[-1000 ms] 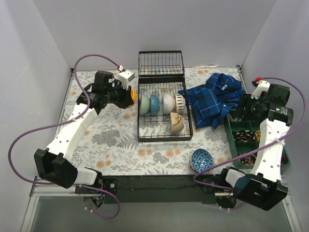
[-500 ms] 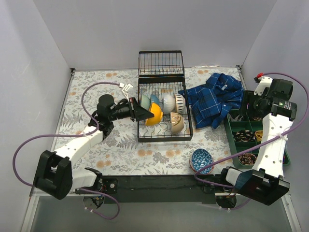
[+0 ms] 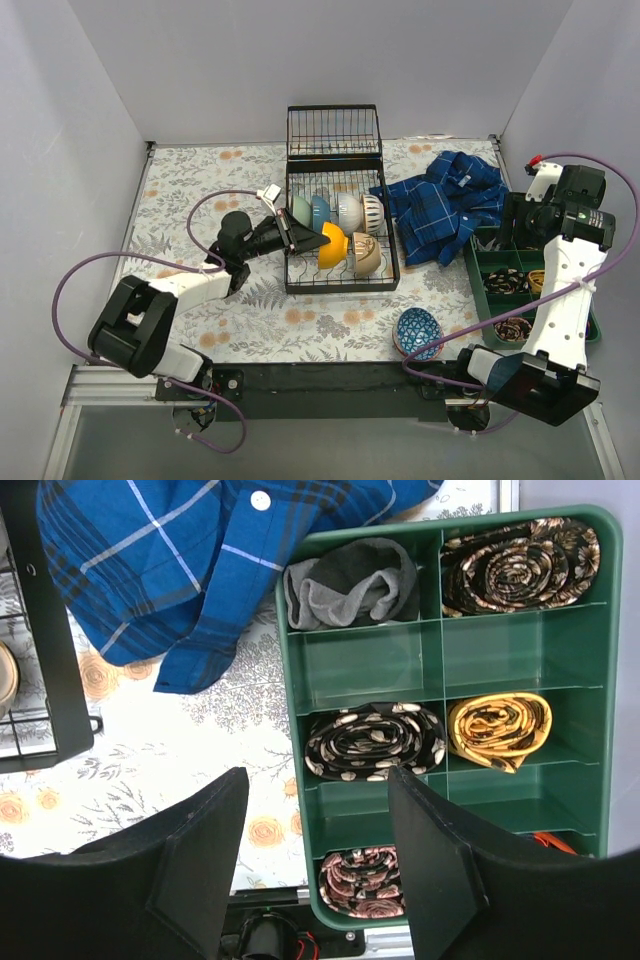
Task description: Load the bowls into the dish rack
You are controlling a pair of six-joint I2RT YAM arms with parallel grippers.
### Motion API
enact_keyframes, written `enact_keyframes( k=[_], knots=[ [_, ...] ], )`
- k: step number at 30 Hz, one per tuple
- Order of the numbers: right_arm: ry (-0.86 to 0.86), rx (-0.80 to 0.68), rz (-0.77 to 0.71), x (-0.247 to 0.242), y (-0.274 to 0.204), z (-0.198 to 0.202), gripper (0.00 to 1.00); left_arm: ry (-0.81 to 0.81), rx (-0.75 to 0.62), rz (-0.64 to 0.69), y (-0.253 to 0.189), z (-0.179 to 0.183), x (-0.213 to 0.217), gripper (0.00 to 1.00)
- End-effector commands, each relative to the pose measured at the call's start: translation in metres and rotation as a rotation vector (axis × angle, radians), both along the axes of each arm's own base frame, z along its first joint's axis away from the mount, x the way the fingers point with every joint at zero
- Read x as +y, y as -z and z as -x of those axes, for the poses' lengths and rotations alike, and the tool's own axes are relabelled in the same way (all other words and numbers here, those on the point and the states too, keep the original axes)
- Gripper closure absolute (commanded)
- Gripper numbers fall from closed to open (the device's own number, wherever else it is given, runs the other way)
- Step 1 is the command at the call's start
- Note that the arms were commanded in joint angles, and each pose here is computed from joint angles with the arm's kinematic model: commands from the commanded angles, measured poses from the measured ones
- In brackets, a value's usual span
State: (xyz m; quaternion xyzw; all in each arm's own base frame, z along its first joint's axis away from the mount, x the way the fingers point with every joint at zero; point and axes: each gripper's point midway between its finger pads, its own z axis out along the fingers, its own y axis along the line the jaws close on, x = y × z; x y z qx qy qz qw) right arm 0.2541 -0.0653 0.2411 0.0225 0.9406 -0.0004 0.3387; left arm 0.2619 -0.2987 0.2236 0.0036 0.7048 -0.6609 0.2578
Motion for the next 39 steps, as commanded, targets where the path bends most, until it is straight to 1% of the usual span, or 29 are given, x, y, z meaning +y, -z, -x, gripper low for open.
enact_keyframes(
  k=[1, 5, 9, 16, 21, 24, 27, 33, 39],
  knots=[
    [0.0, -0.033, 0.028, -0.002, -0.011, 0.004, 0.34, -0.052, 0.048, 0.045, 0.0, -0.011, -0.001, 1.0],
    [0.005, -0.03, 0.031, -0.002, -0.009, 0.006, 0.34, -0.061, 0.106, 0.039, 0.012, -0.019, -0.005, 1.0],
    [0.003, -0.027, 0.036, -0.002, -0.008, 0.009, 0.34, -0.051, 0.135, 0.034, 0.02, -0.019, -0.012, 1.0],
    [0.002, -0.015, 0.03, 0.0, 0.0, 0.014, 0.34, -0.06, 0.224, 0.006, 0.042, -0.02, -0.022, 1.0],
    [0.005, -0.006, 0.032, 0.001, 0.003, 0.017, 0.34, -0.1, 0.297, -0.007, 0.061, -0.03, -0.022, 1.0],
    [0.006, 0.002, 0.033, 0.0, 0.006, 0.019, 0.34, -0.071, 0.288, 0.022, 0.054, -0.032, -0.029, 1.0],
    [0.006, 0.009, 0.029, 0.0, 0.009, 0.019, 0.34, -0.059, 0.309, 0.029, 0.058, -0.034, -0.036, 1.0],
    [0.004, 0.015, 0.027, 0.001, 0.012, 0.019, 0.34, -0.031, 0.301, 0.045, 0.055, -0.032, -0.047, 1.0],
    [0.005, 0.022, 0.023, 0.001, 0.014, 0.02, 0.34, -0.037, 0.337, 0.028, 0.07, -0.028, -0.046, 1.0]
  ],
)
